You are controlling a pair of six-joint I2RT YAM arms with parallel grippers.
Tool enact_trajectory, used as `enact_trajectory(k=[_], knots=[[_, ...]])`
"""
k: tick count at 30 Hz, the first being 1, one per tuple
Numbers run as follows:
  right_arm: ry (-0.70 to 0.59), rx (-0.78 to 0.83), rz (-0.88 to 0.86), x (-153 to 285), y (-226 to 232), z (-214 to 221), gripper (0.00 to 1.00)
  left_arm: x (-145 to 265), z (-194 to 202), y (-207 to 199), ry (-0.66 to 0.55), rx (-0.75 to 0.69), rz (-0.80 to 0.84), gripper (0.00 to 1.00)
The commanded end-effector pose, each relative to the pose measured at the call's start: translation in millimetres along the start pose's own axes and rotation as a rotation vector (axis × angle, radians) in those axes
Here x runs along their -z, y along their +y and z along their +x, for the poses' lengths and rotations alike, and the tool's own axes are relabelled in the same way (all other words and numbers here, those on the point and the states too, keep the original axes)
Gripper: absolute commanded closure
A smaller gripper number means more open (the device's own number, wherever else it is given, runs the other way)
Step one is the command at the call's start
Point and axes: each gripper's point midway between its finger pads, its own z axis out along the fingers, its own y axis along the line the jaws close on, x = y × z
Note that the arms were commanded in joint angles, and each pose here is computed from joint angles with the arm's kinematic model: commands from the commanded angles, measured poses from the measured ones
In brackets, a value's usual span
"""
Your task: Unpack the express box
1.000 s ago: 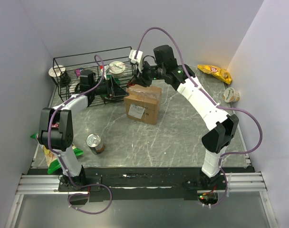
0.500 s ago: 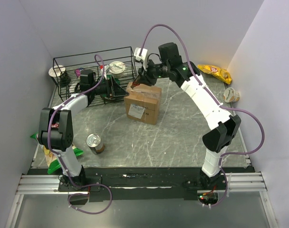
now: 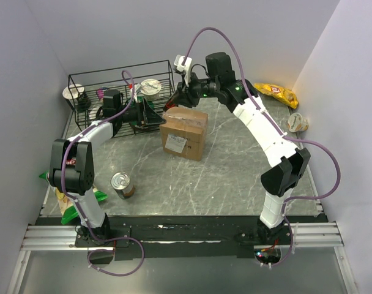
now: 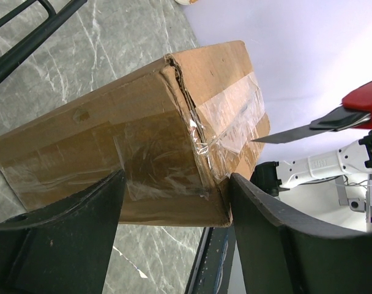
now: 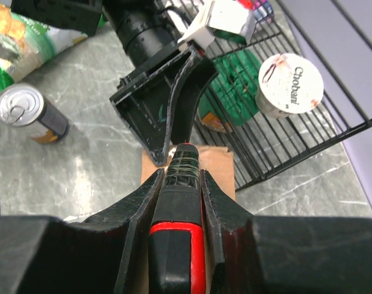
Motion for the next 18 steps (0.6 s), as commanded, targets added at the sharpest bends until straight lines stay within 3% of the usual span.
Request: enact_trajectory(k=[1, 18], knots=[[-0.104, 0.071, 0.025, 7, 0, -37, 1.0, -8, 17, 46, 0.002, 0.032, -0.154, 0.28], [-0.054, 0.101, -0.021, -6, 4, -17, 1.0, -8, 18, 48, 0.007, 0.034, -0.16, 0.28]])
